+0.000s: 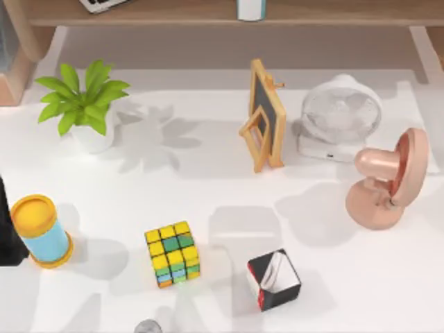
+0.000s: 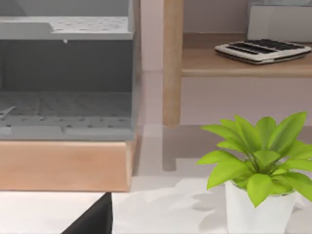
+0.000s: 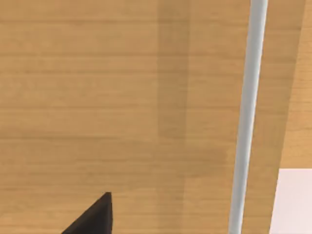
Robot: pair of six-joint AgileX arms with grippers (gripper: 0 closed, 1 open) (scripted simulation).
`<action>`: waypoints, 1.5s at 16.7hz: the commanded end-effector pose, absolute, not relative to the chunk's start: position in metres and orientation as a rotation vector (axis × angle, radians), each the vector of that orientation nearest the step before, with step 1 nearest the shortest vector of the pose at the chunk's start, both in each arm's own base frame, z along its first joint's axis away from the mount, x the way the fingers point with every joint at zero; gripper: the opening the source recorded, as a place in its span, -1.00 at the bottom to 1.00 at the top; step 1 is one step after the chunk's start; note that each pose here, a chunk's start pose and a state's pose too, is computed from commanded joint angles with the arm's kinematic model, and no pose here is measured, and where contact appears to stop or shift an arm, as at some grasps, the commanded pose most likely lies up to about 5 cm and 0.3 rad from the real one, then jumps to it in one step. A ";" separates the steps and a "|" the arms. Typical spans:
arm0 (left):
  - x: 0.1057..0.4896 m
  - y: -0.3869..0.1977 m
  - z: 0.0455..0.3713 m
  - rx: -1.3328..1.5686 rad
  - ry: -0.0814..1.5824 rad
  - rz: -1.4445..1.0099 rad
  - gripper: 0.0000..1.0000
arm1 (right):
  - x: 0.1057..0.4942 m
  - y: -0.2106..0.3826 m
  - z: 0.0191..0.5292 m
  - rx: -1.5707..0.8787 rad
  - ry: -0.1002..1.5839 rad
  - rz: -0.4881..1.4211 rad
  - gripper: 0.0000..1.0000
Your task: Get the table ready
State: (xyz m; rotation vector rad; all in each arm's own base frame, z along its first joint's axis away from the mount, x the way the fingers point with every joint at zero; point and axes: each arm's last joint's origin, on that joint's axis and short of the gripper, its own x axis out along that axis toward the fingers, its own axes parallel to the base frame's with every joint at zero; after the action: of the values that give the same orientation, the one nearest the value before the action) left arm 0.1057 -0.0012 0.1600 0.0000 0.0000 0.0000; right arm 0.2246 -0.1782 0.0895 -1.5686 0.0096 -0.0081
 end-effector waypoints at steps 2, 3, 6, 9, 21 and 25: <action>0.106 -0.001 0.160 0.000 0.000 0.000 1.00 | 0.229 -0.178 0.090 -1.570 0.008 -0.008 1.00; 0.106 -0.001 0.160 0.000 0.000 0.000 1.00 | 0.234 -0.179 0.089 -1.571 0.008 -0.008 1.00; 0.106 -0.001 0.160 0.000 0.000 0.000 1.00 | 0.249 -0.179 0.089 -1.571 0.008 -0.008 1.00; 0.106 -0.001 0.160 0.000 0.000 0.000 1.00 | 0.250 -0.179 0.089 -1.571 0.008 -0.008 1.00; 0.106 -0.001 0.160 0.000 0.000 0.000 1.00 | 0.250 -0.179 0.089 -1.571 0.008 -0.008 -0.66; 0.106 -0.001 0.160 0.000 0.000 0.000 1.00 | 0.250 -0.179 0.089 -1.571 0.008 -0.008 -1.00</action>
State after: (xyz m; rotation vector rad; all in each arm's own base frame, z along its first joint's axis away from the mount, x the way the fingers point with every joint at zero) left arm 0.1057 -0.0012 0.1600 0.0000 0.0000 0.0000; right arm 0.2500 -0.1789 0.0892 -1.5707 0.0078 -0.0078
